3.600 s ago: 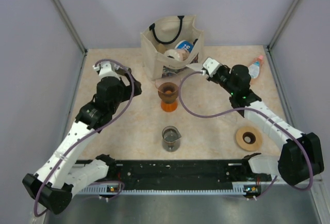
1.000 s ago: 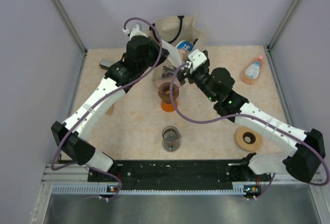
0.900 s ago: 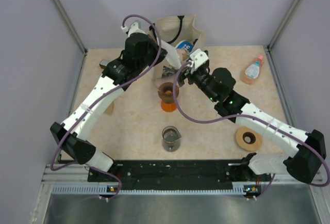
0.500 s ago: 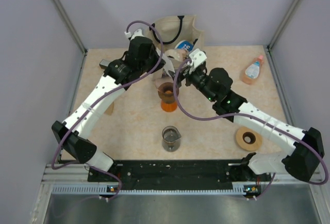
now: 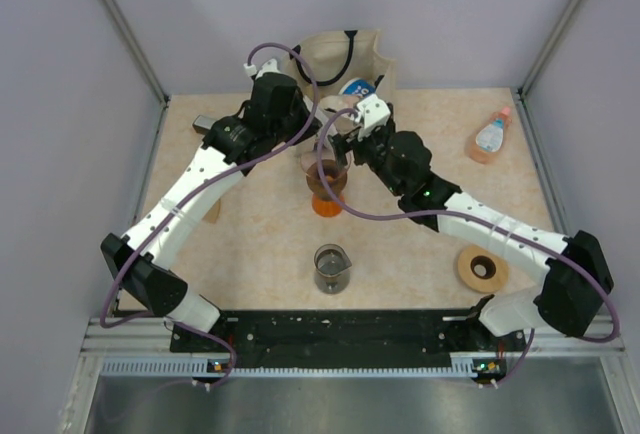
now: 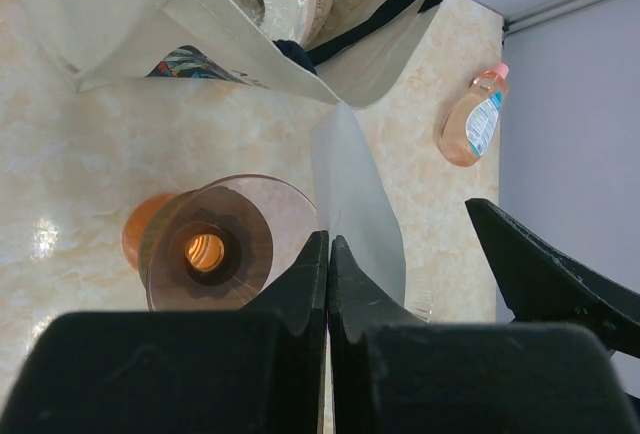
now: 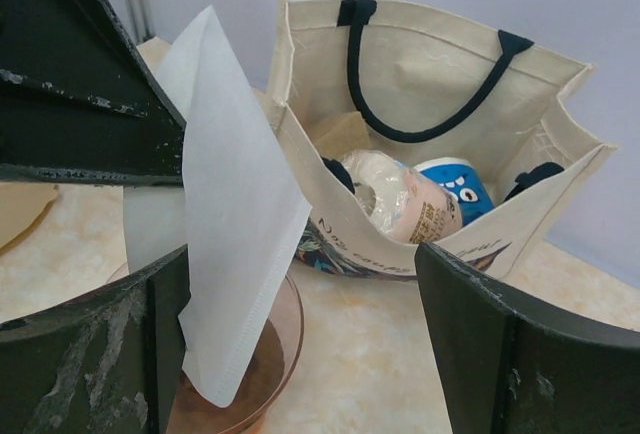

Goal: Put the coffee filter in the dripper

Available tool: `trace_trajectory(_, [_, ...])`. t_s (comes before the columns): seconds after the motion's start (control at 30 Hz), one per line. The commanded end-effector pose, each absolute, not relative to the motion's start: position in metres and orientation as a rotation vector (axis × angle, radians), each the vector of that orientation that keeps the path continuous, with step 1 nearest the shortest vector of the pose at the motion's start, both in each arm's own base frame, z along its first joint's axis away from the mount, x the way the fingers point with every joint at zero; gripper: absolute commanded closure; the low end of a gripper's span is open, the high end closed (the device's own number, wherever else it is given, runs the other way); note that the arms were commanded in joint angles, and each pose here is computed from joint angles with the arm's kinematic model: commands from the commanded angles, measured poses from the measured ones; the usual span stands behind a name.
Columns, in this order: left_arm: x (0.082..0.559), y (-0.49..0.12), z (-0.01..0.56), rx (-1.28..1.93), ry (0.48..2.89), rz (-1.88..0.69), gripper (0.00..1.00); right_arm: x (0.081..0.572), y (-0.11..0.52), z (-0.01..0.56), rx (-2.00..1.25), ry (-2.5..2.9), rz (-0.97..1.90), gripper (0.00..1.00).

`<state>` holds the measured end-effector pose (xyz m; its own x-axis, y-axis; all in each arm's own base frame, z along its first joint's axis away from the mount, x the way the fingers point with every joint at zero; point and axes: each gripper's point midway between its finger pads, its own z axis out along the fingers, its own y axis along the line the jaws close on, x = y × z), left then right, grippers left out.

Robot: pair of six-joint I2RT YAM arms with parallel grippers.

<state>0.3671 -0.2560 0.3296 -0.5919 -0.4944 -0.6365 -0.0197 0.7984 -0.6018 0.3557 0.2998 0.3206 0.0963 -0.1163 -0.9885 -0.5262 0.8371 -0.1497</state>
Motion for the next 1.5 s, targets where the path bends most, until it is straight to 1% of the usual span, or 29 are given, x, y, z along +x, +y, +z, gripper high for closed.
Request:
trace_trajectory(0.0, [0.364,-0.256,0.342,-0.346,2.087,-0.715,1.00,0.357,0.301,0.369,-0.445,1.361,0.361,0.14])
trace_trajectory(0.17, [0.359,-0.258,0.347,-0.309,2.081,-0.725,1.00,0.370,0.296,0.366,-0.395,1.387,0.303,0.15])
trace_trajectory(0.3, [0.354,-0.260,0.349,-0.267,2.075,-0.720,1.00,0.377,0.303,0.360,-0.398,1.413,0.296,0.18])
trace_trajectory(0.4, [0.351,-0.258,0.351,-0.256,2.069,-0.705,1.00,0.382,0.304,0.357,-0.383,1.431,0.284,0.27])
trace_trajectory(0.53, [0.348,-0.252,0.349,-0.227,2.070,-0.674,1.00,0.386,0.300,0.354,-0.371,1.463,0.248,0.46])
trace_trajectory(0.57, [0.346,-0.250,0.347,-0.211,2.071,-0.659,1.00,0.386,0.299,0.352,-0.375,1.469,0.238,0.49])
trace_trajectory(0.6, [0.345,-0.246,0.345,-0.203,2.073,-0.637,1.00,0.387,0.297,0.351,-0.376,1.476,0.228,0.55])
trace_trajectory(0.7, [0.339,-0.237,0.342,-0.157,2.085,-0.582,1.00,0.387,0.295,0.350,-0.402,1.500,0.194,0.83])
trace_trajectory(0.73, [0.337,-0.233,0.340,-0.145,2.093,-0.561,1.00,0.386,0.294,0.351,-0.414,1.502,0.186,0.86])
trace_trajectory(0.83, [0.333,-0.220,0.339,-0.150,2.095,-0.498,1.00,0.384,0.294,0.346,-0.462,1.541,0.169,0.92])
trace_trajectory(0.97, [0.327,-0.213,0.339,-0.126,2.120,-0.456,1.00,0.376,0.300,0.346,-0.516,1.588,0.207,0.93])
trace_trajectory(1.07, [0.322,-0.200,0.332,-0.124,2.158,-0.374,1.00,0.369,0.299,0.342,-0.551,1.640,0.219,1.00])
trace_trajectory(1.13, [0.320,-0.192,0.327,-0.135,2.187,-0.321,0.99,0.361,0.299,0.339,-0.594,1.671,0.229,1.00])
trace_trajectory(1.17, [0.318,-0.191,0.326,-0.130,2.196,-0.313,0.98,0.358,0.300,0.338,-0.616,1.685,0.248,1.00])
trace_trajectory(1.23, [0.313,-0.195,0.326,-0.095,2.206,-0.345,0.89,0.348,0.305,0.340,-0.648,1.700,0.307,1.00])
trace_trajectory(1.3, [0.310,-0.202,0.331,-0.058,2.192,-0.399,0.75,0.339,0.308,0.341,-0.670,1.722,0.352,1.00])
trace_trajectory(1.37, [0.307,-0.205,0.338,-0.040,2.166,-0.445,0.59,0.334,0.309,0.343,-0.677,1.736,0.383,1.00])
trace_trajectory(1.47, [0.302,-0.209,0.349,-0.008,2.114,-0.515,0.40,0.331,0.310,0.343,-0.671,1.761,0.400,1.00])
